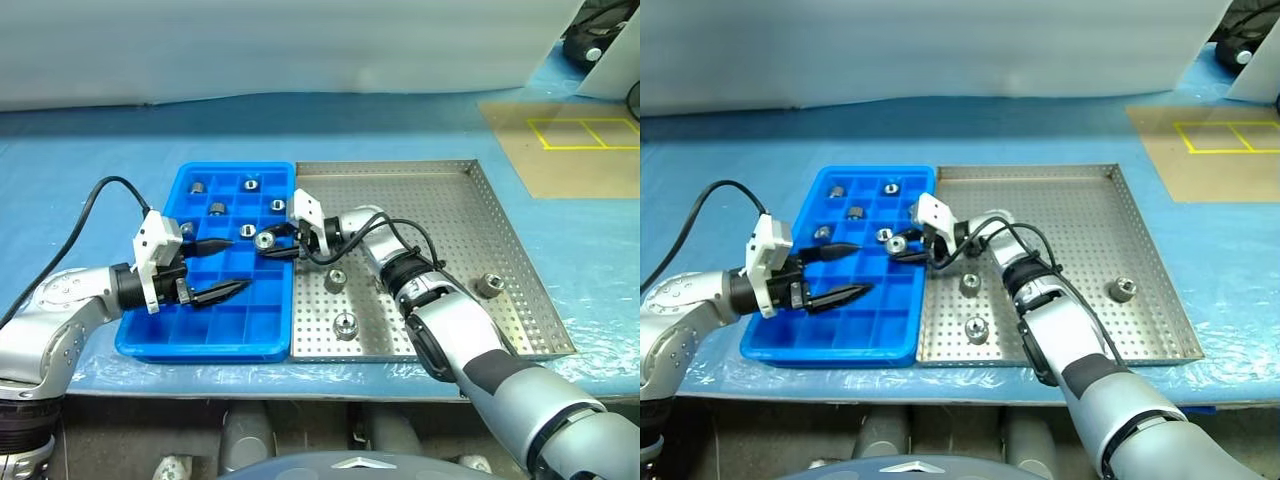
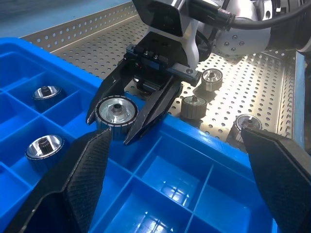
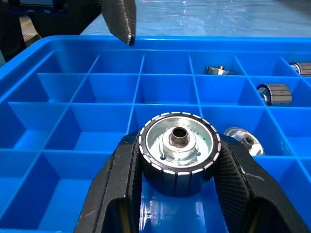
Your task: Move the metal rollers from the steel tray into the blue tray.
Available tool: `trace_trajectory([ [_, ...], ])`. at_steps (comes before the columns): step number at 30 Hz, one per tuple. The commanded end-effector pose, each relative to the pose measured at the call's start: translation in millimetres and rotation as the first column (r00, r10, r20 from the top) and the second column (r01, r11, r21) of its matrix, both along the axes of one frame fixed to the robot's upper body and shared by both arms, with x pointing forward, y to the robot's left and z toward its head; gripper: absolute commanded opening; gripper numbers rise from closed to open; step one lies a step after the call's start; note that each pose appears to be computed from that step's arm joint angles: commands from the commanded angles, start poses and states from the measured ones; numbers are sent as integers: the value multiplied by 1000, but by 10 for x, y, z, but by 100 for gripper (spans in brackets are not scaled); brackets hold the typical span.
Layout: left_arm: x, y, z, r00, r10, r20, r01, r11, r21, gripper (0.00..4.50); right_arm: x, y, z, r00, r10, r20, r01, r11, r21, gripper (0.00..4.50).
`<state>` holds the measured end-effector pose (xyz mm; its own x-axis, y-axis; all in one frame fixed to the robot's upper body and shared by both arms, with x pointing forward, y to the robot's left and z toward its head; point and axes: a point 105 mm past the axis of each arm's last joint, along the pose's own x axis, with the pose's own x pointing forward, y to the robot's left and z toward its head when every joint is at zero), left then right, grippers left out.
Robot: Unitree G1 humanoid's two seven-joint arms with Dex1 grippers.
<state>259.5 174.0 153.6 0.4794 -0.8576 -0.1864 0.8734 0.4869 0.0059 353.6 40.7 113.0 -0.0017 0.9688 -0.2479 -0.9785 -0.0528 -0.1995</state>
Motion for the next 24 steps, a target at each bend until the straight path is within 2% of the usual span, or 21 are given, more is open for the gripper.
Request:
trace_trajectory([
  [1,17,8,87,999,-11,31,11,1000,-1,450,-41,48,40,999,32,34,-33,999,16,164],
  [2,19,11,86,999,-11,31,11,1000,-1,450,-46,46,34,999,35,34,-36,999,12,164],
  [4,29,27,75,1000,-9,29,9,1000,6,450,-52,32,30,999,44,32,-44,999,8,240],
  [9,49,45,70,1000,-9,28,9,1000,12,450,3,27,34,1000,2,27,-2,1000,3,397],
  [13,110,137,101,999,7,36,-8,1000,30,450,54,-11,206,998,-6,70,3,999,49,397],
  [16,166,163,140,999,1,45,-3,999,37,450,75,-41,474,994,1,105,-15,991,134,397],
  [20,223,79,175,997,-44,57,42,999,34,450,88,-190,741,986,10,168,-39,984,175,397],
  [24,225,-120,107,990,-138,41,136,990,42,450,120,-622,902,979,14,203,-37,993,110,397],
])
